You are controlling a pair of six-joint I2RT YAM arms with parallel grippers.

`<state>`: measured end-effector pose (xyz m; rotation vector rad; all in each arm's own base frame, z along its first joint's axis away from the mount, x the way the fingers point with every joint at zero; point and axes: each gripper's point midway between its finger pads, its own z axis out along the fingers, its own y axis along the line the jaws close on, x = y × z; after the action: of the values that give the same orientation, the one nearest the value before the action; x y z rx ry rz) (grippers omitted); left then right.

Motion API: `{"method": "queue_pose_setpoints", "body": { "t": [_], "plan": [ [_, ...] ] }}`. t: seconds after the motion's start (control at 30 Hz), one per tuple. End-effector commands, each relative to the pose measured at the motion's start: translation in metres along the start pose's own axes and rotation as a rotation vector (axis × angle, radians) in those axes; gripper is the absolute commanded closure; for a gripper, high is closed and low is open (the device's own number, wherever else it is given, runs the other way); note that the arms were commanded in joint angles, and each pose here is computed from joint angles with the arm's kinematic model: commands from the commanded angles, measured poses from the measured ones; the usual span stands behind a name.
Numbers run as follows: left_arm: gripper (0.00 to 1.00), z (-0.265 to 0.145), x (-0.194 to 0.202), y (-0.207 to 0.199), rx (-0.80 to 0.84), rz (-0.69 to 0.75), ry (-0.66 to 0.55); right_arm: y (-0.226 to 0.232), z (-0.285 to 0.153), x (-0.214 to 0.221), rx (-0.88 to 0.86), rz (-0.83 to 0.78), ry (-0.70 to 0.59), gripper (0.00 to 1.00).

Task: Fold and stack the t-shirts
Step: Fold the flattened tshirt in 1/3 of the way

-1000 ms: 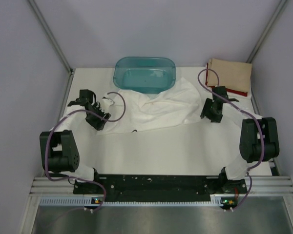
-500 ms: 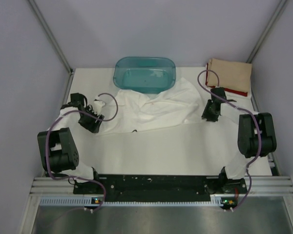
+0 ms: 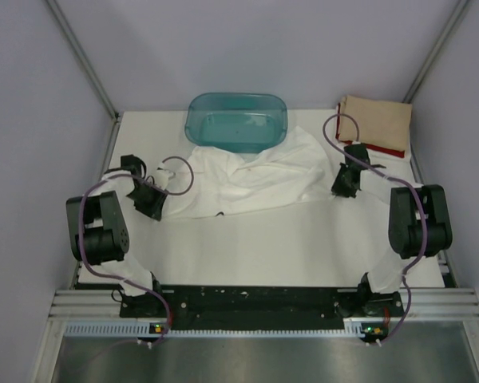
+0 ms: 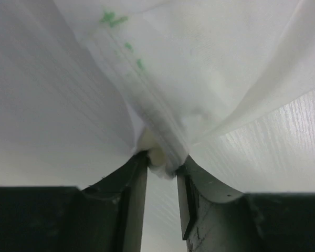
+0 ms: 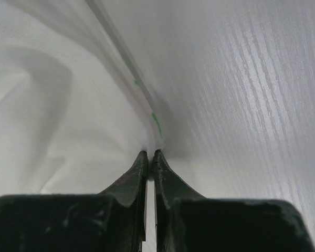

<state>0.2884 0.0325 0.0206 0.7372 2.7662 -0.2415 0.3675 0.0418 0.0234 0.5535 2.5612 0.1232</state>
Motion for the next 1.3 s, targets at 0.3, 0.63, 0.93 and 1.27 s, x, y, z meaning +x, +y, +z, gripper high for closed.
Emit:
{"method": "queue_pose_setpoints", "body": {
  "t": [0.3, 0.63, 0.93, 1.27],
  "plan": [
    [1.0, -0.068, -0.018, -0.012, 0.03, 0.008, -0.069, 0.013, -0.093, -0.043, -0.094, -0.012, -0.222, 1.0],
    [1.0, -0.249, -0.042, -0.036, -0.27, 0.189, -0.306, 0.02, -0.284, -0.087, -0.265, -0.043, -0.58, 1.0],
    [1.0, -0.372, -0.045, -0.046, -0.657, 0.258, -0.513, 0.011, -0.413, -0.088, -0.356, -0.069, -0.79, 1.0],
    [1.0, -0.373, -0.101, -0.003, -0.671, 0.225, -0.596, 0.043, -0.379, -0.134, -0.356, -0.098, -0.751, 1.0]
  ]
}}
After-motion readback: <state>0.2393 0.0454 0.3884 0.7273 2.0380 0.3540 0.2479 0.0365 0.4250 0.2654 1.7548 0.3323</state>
